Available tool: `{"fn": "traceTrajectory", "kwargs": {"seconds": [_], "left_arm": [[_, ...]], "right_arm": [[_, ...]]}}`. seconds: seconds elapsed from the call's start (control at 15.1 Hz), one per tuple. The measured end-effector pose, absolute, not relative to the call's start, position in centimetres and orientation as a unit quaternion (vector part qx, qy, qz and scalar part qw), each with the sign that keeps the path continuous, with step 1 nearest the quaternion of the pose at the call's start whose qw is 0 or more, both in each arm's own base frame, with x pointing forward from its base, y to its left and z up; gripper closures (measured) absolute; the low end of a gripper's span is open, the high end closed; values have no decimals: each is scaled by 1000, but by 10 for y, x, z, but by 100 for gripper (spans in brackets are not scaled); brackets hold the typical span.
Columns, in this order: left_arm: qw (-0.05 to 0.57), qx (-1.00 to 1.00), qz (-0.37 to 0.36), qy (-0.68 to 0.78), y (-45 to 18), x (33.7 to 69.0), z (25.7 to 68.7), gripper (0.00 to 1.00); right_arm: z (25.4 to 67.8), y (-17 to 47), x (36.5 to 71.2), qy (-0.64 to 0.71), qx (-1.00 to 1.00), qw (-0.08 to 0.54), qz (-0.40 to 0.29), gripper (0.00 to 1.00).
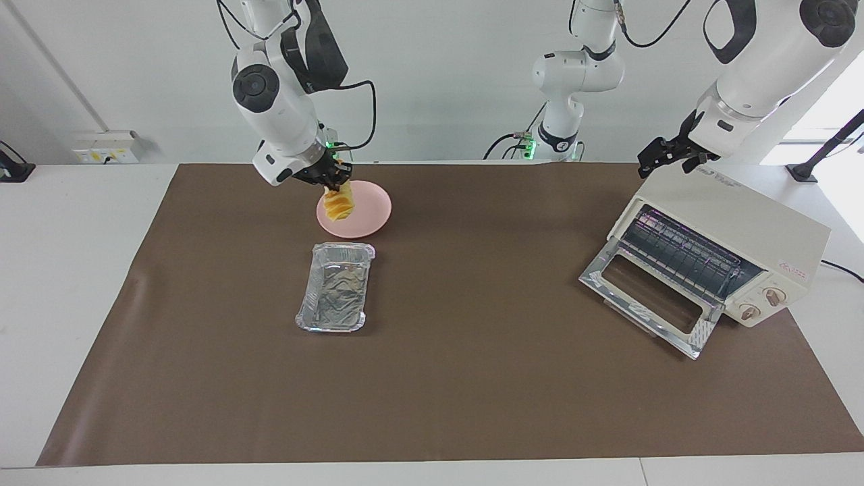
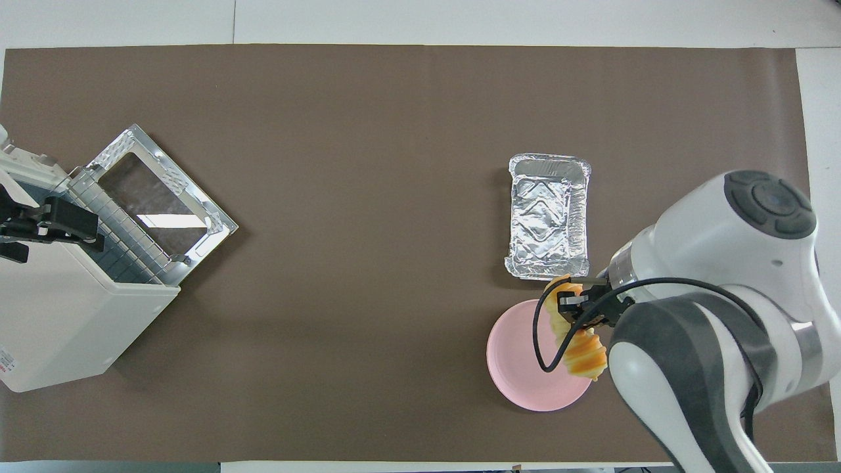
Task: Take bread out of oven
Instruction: 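Lift the bread rolls and carry them onto the pink plate, then lower the bread rolls onto the pink plate and open the right gripper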
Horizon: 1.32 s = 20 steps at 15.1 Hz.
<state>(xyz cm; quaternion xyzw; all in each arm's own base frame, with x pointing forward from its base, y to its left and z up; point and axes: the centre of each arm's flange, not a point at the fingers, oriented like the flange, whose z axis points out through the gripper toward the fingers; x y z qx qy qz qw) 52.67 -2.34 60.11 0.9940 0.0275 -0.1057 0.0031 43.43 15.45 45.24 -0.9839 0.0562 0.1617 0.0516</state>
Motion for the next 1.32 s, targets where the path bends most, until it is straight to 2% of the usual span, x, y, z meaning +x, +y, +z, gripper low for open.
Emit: {"fn": "traceTrajectory", "kwargs": {"seconds": [0.13,0.33,0.6,0.86,1.06,1.26,1.32], "left_arm": [[3,994,-106,27,-23,527,601,0],[3,994,-106,27,-23,527,601,0],[3,994,-106,27,-23,527,601,0],[3,994,-106,27,-23,527,601,0],[3,994,-106,27,-23,527,601,0],[3,994,-106,27,-23,527,601,0],[3,994,-106,27,-23,527,601,0]], "right_arm": [[426,162,411,79,-984,45,153,93],[382,161,395,114,-982,38,143,93],[340,155,394,158,-978,32,130,93],[320,155,396,174,-975,30,133,93],[320,159,395,170,-976,29,133,83],[324,165,396,163,-978,31,128,55],[331,167,402,163,-978,35,122,42]]}}
